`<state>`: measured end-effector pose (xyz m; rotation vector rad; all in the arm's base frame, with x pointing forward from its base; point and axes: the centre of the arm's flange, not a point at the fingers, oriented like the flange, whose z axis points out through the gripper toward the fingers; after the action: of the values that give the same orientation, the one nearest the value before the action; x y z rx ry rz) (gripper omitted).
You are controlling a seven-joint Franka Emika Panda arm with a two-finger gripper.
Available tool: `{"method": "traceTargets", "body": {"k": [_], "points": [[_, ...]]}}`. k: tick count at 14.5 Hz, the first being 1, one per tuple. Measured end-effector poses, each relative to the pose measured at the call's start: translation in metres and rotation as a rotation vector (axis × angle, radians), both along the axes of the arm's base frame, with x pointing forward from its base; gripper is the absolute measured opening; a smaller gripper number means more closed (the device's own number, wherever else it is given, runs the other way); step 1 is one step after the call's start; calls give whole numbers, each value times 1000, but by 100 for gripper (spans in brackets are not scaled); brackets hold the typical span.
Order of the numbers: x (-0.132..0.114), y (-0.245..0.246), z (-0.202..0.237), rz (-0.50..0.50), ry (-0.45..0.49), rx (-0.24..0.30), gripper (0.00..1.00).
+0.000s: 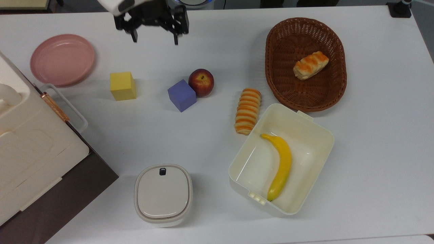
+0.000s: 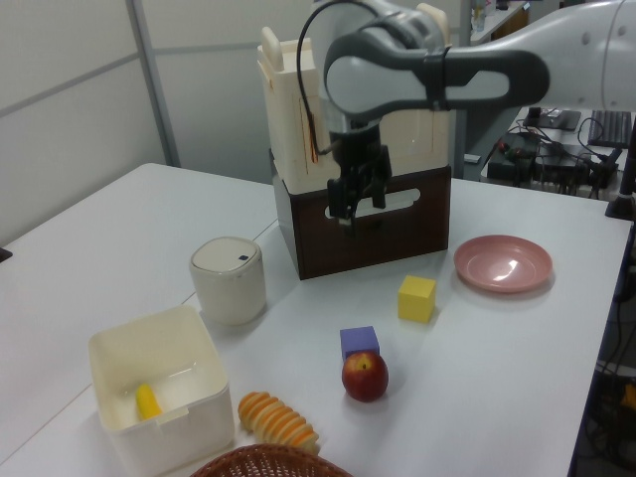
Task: Put the purple cube on a plate
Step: 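Move the gripper down over the purple cube beside the apple, then close the gripper on the purple cube and lift it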
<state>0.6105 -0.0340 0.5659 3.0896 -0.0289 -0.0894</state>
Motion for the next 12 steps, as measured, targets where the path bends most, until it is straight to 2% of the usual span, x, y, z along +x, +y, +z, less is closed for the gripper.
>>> {"method": "traceTargets", "body": {"k": [3,6,9,12], "points": [[12,10,-30,44,14,3,100],[12,29,-63,91,49,6,100],[9,50,-121,134,43,13,100],[9,51,-167,141,56,14,100]]}}
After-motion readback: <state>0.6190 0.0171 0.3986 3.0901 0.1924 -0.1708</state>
